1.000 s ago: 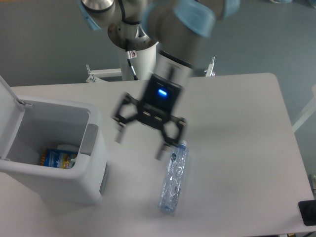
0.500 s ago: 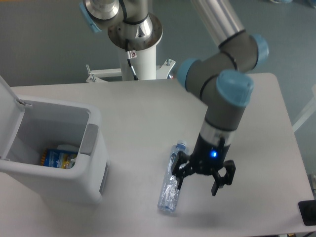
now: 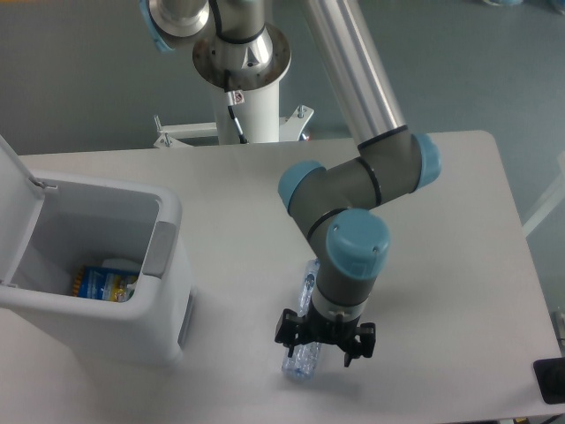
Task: Place the trash in the trash can
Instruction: 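Lower the gripper and grasp the bottle at its cap end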
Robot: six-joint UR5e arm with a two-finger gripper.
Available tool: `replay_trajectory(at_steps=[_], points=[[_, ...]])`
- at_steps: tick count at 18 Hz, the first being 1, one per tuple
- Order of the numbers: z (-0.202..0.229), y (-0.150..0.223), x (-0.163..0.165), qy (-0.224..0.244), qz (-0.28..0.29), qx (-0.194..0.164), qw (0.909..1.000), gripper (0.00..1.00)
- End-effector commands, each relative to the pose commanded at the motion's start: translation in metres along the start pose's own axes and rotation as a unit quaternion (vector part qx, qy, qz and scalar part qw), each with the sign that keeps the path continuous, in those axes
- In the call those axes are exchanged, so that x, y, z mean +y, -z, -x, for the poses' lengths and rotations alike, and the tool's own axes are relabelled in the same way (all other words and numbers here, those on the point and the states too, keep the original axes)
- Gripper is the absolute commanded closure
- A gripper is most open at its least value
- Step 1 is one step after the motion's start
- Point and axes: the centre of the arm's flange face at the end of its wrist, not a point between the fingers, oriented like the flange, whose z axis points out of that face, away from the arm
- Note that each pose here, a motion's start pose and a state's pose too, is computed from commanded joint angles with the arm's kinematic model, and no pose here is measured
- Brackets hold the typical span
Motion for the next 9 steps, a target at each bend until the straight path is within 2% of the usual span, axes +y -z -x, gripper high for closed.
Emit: replay_trajectory(at_steps=[7,8,9], points=[[0.000,-0.031,0.000,-0.004,0.018,0.007,0.9998,0.00],[0.000,-0.031,-0.002,-0.006,0.025,-0.003,0.9997,0.03],[-0.004,-0.034,-0.003,-0.011,0.031,-0.008,0.9994,0.12]])
